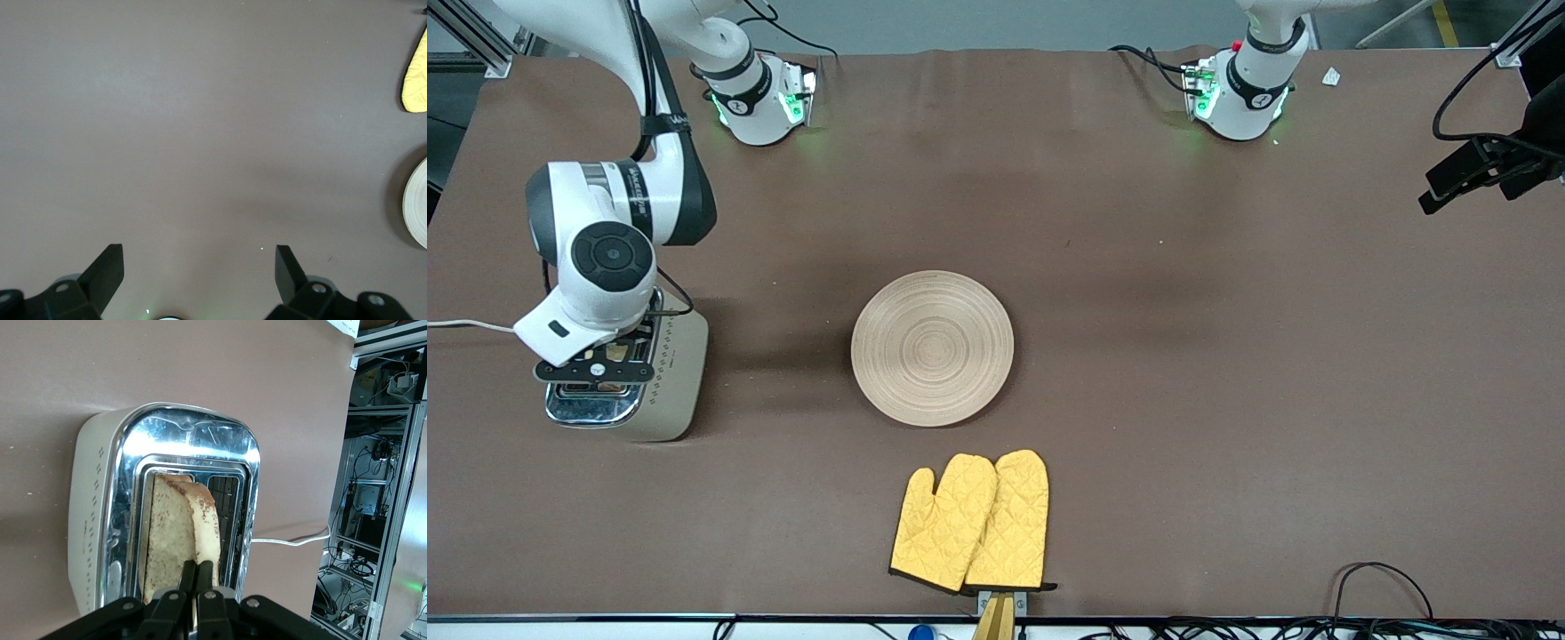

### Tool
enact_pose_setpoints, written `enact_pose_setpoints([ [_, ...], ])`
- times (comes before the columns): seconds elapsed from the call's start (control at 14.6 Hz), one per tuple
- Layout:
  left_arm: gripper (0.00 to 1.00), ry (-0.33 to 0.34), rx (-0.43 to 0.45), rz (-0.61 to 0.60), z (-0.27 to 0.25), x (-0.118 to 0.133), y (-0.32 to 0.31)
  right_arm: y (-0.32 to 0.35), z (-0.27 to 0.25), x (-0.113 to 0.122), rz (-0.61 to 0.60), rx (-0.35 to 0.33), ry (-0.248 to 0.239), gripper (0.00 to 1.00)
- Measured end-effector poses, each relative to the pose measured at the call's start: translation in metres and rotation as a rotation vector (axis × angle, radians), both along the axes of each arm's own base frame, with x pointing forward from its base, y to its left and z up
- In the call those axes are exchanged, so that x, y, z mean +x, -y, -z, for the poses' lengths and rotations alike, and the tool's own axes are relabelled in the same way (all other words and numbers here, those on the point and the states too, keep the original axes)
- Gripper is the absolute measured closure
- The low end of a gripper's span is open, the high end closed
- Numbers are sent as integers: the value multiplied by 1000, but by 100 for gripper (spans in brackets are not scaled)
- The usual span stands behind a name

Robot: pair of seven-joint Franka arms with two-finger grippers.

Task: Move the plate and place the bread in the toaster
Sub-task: 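Open the right gripper and raise it away from the toaster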

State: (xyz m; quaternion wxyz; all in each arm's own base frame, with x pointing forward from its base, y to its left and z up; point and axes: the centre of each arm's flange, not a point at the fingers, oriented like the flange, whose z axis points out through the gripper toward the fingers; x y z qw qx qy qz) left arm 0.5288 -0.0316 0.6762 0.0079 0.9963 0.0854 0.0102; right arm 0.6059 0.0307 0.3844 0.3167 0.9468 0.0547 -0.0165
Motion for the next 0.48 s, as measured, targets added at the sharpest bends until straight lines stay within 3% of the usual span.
enact_pose_setpoints([
  [0.14,0,-1,0,0,0,0,0,8,4,2,11,-1,0,93],
  [0.34,0,-2,0,0,1,0,0,12,5,6,25,14,15,62],
  [0.48,0,-2,0,0,1,0,0,7,2,7,71,86,27,40],
])
